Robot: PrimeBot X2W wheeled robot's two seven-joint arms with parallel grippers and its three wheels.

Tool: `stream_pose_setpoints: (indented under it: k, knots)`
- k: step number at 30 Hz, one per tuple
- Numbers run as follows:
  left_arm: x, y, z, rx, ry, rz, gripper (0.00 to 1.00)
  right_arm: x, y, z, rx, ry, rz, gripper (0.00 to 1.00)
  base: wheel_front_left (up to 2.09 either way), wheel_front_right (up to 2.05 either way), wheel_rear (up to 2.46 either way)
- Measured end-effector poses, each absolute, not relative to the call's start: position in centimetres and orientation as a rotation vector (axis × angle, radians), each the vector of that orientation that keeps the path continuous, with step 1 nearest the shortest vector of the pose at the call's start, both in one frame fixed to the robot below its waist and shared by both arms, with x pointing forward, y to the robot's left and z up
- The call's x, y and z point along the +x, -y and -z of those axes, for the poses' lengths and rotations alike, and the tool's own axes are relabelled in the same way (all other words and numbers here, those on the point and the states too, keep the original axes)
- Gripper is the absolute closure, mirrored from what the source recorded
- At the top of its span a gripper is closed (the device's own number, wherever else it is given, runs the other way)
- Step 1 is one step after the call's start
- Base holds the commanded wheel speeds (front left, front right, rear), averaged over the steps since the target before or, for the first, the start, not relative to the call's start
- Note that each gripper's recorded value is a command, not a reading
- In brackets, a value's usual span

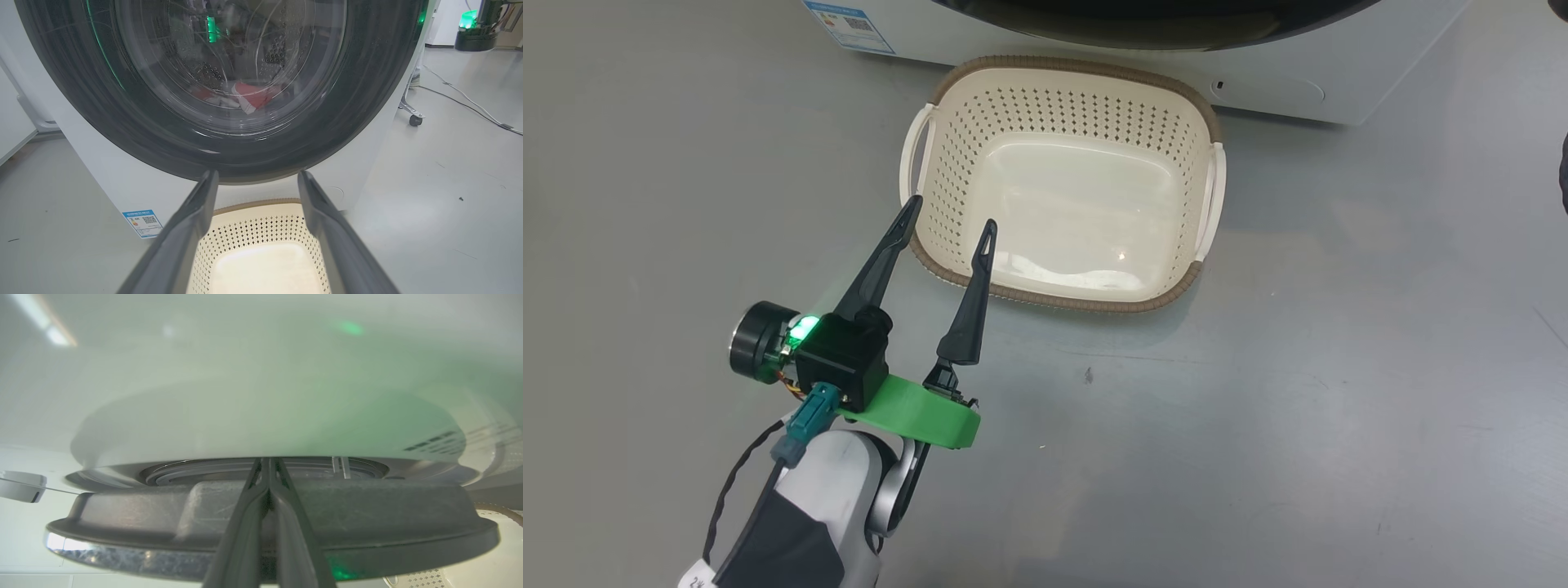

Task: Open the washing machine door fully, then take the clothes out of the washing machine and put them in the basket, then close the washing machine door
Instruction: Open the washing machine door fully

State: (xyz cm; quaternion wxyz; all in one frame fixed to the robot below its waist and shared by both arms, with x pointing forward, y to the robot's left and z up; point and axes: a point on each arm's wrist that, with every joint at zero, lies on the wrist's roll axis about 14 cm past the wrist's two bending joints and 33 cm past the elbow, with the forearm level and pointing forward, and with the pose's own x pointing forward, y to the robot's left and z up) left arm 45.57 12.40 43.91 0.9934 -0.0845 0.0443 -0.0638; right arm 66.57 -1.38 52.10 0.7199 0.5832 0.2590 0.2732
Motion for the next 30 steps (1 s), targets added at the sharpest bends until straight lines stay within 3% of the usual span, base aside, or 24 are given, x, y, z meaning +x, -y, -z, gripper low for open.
stream_pose_setpoints:
  k: [16, 30]
  knots:
    - [46.0, -12.3, -44.4, -0.165, -0.073, 0.131, 0.0, 64.7, 1.4, -51.7, 1.323, -0.666, -0.685, 1.0, 0.0, 0.0, 0.0]
    - [45.4, -11.9, -46.4, -0.152, -0.034, 0.144, 0.0, 59.9, 0.5, -49.4, 1.362, -0.788, -0.682, 1.0, 0.0, 0.0, 0.0]
